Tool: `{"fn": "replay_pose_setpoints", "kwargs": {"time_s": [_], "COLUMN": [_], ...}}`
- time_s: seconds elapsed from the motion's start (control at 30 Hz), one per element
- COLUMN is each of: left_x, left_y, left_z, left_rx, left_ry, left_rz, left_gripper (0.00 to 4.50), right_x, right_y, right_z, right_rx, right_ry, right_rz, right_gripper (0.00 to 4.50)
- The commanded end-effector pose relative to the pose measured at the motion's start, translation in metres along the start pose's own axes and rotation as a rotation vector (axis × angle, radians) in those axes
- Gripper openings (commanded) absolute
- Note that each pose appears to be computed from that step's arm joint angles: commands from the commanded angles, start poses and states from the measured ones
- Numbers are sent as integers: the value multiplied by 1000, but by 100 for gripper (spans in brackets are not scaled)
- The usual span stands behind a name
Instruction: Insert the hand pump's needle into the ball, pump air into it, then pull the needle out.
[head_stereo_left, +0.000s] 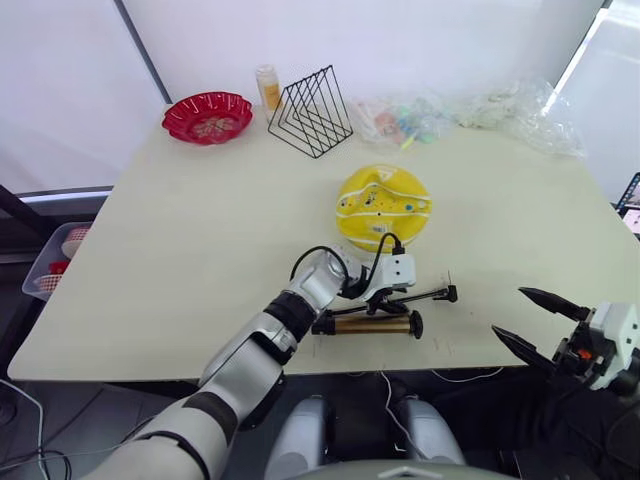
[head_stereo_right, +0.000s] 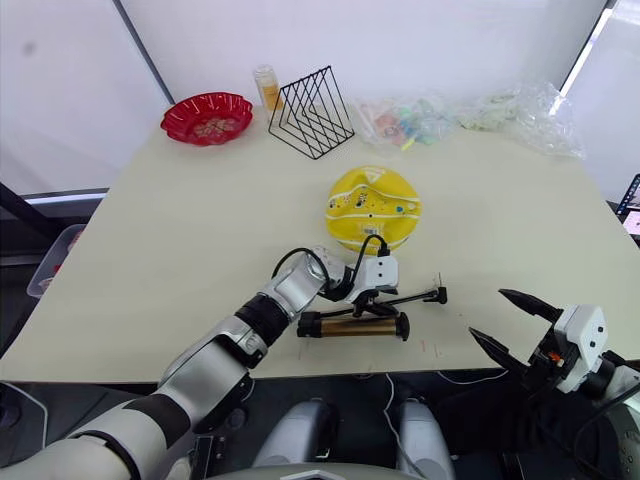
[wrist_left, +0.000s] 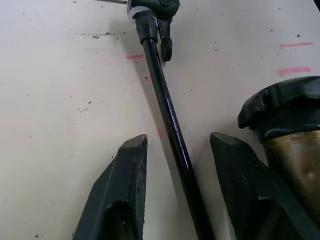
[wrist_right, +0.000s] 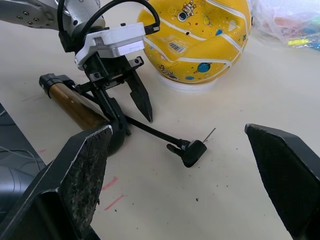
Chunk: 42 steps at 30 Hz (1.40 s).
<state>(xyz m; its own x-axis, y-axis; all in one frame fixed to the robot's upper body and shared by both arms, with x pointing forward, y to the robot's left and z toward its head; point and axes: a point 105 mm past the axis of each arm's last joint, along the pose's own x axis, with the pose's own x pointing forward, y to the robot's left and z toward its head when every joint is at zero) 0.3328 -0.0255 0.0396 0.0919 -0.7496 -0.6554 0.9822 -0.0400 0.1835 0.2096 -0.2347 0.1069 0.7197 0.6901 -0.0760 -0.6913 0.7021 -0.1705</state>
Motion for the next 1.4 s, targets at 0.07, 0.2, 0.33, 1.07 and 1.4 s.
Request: {"fn": "replay_pose_setpoints", "kwargs": {"time_s": [0.07,0.2,0.33,1.07,1.4], "left_x": [1,-3,-12,-56,-53], "left_y": [-2,-3,-3,-15,-18], "left_z": [-2,-1,5,38,43], "left_rx": [-10,-59,-61,-22,-7], "left_ry": [5,-53,-133,-560,-583], "left_rz": [-6,10,36,263,239], "left_gripper": [13,6,6,6,6], "right_x": [0,4,10,67,82], "right_y": [1,4,6,15,13], "right_z": [10,10,13,37,41], "right_rx": [-27,4,36,664,736], "right_ry": [-22,-23,-30,-146,-157], "right_rz": [-6,-26,-51,-290,-281], "right_gripper": [450,450,450,450,450]}}
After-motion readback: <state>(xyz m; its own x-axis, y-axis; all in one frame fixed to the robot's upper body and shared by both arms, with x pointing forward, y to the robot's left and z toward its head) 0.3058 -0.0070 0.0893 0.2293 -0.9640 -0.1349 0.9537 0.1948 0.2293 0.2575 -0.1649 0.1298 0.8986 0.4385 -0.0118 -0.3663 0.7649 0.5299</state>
